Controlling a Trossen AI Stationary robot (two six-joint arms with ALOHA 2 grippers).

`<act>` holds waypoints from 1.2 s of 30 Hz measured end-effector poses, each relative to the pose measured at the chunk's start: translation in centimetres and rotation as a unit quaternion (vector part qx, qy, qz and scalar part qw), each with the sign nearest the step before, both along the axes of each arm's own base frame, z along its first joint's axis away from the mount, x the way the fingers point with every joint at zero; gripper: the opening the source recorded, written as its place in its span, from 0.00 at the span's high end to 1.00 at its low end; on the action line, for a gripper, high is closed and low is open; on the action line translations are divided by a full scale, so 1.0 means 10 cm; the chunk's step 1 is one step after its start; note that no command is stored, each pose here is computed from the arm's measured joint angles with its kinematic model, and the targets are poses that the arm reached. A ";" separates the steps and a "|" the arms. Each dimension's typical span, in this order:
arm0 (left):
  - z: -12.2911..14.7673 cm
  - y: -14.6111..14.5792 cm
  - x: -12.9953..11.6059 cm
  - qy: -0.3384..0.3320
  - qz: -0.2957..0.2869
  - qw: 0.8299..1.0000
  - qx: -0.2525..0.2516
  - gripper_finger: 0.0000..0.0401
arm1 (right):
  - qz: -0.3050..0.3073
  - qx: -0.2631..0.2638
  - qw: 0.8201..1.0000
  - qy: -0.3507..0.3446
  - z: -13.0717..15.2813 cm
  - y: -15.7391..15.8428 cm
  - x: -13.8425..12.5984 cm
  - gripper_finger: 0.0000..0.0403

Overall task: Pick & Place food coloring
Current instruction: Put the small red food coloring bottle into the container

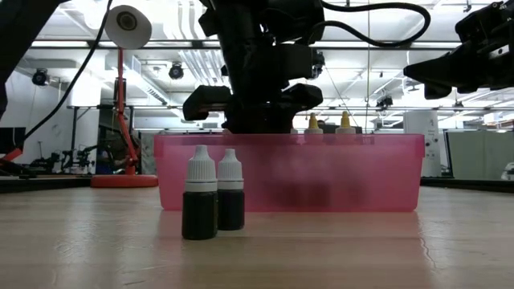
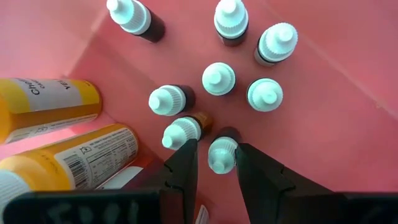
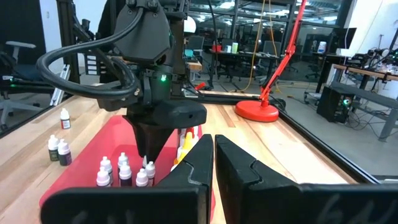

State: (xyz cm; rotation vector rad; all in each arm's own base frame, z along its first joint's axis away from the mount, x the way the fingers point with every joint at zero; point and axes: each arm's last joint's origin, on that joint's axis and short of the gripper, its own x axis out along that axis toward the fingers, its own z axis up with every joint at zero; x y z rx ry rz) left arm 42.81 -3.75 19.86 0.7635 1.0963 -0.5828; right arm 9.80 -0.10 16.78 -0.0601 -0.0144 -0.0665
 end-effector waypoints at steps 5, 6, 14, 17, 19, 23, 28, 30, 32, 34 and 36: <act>0.00 0.00 -0.01 0.005 0.008 1.000 -0.003 0.79 | 0.000 0.000 1.000 0.000 0.00 0.00 0.00 0.98; 0.00 0.00 -0.01 0.007 0.010 1.000 -0.004 0.79 | 0.000 0.000 1.000 0.000 0.00 0.00 0.00 0.98; -0.01 0.00 -0.03 0.017 0.018 1.000 -0.006 0.79 | 0.000 0.000 1.000 0.000 0.00 0.00 0.00 0.98; -0.01 0.00 -0.03 0.017 0.020 1.000 -0.006 0.79 | 0.000 0.000 1.000 0.000 0.00 0.00 0.00 0.98; -0.01 0.00 -0.03 0.017 0.020 1.000 -0.006 0.79 | 0.000 0.000 1.000 0.000 0.00 0.00 0.00 0.98; 0.02 0.00 -0.02 0.012 0.021 1.000 -0.003 0.79 | 0.000 0.000 1.000 0.000 0.00 0.00 0.00 0.98; 0.05 0.00 -0.01 0.008 0.020 1.000 -0.002 0.79 | 0.000 0.000 1.000 0.000 0.00 0.00 0.00 0.98; 0.07 0.00 -0.02 0.008 0.020 1.000 -0.002 0.79 | 0.000 0.000 1.000 0.000 0.00 0.00 0.00 0.98; 0.09 0.00 -0.03 0.009 0.021 1.000 -0.002 0.79 | 0.000 0.000 1.000 0.000 0.00 0.00 0.00 0.98; 0.12 0.00 -0.05 0.010 0.021 1.000 -0.001 0.79 | 0.000 0.000 1.000 0.000 0.00 0.00 0.00 0.98; 0.12 0.01 -0.07 0.019 0.021 1.000 -0.001 0.79 | 0.000 0.000 1.000 0.000 0.00 0.00 0.00 0.98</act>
